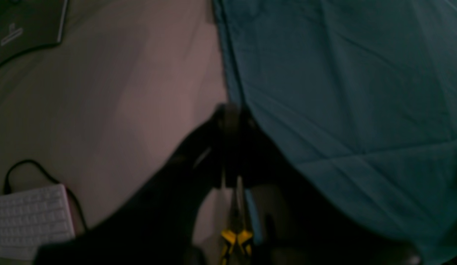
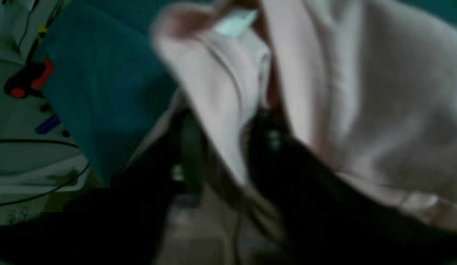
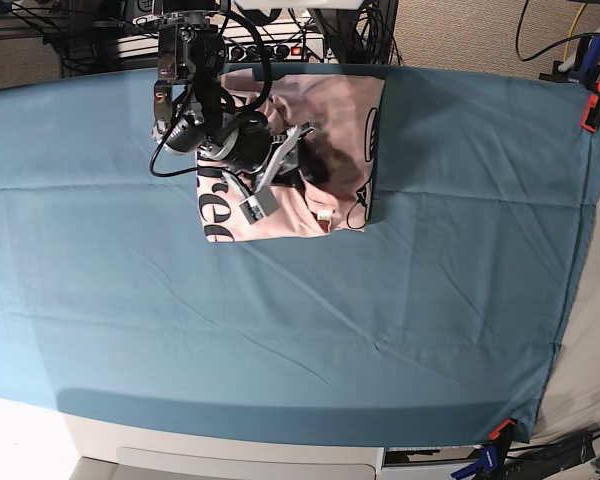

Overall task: Fold the T-shirt properly
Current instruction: 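Fold the grasped end with the right gripper over onto the stack, then open the right gripper and pull it back from the shirt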

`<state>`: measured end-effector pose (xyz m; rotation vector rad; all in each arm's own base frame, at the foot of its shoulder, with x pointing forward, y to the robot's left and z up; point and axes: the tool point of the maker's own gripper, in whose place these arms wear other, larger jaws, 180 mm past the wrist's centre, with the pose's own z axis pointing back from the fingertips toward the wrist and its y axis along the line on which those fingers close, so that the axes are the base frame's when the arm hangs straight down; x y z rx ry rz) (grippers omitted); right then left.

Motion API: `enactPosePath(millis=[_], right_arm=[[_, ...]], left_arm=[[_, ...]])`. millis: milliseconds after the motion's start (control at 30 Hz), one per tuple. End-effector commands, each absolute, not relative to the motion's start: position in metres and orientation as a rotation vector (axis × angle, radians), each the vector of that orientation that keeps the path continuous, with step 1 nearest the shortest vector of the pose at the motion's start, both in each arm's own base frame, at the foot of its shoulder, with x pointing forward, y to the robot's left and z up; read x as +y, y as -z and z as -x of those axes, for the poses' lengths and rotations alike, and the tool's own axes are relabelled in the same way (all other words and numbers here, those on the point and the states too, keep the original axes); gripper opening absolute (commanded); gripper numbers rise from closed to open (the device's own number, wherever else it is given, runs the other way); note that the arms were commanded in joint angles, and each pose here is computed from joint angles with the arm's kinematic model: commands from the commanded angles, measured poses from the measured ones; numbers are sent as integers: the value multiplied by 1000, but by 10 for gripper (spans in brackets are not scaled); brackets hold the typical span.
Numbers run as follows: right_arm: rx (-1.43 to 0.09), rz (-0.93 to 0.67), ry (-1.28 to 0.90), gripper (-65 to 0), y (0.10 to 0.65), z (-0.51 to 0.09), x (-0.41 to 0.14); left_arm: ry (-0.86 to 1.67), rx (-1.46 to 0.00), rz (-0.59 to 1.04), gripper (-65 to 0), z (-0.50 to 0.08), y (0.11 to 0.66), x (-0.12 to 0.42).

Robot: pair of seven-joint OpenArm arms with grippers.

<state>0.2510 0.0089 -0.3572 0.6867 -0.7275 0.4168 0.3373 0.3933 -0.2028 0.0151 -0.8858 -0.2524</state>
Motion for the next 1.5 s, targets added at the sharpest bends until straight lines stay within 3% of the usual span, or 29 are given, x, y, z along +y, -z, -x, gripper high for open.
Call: enactPosePath(millis=[0, 233, 533, 700, 867, 1067, 1300, 1467], right_arm=[[-788, -720, -420, -380, 341, -259, 15], [-829, -774, -476, -378, 321, -262, 23], [-814, -1172, -526, -378, 263, -231, 55], [-819, -1234, -542, -378, 250, -225, 58], [-913, -1094, -598, -397, 235, -231, 41], [-1078, -807, -484, -650, 224, -250, -25], [-1148, -383, -203, -650, 238, -263, -142], [-1138, -307, -85, -650, 242, -263, -170]], left_arm=[[271, -942, -45, -650, -343, 178, 397], [271, -942, -45, -650, -343, 178, 397], [271, -944, -45, -650, -343, 178, 397], [271, -944, -45, -650, -343, 178, 397], [271, -941, -45, -650, -343, 179, 397], [271, -941, -45, -650, -343, 179, 397], [269, -942, -40, -650, -343, 180, 396], [269, -943, -38, -650, -343, 180, 396]])
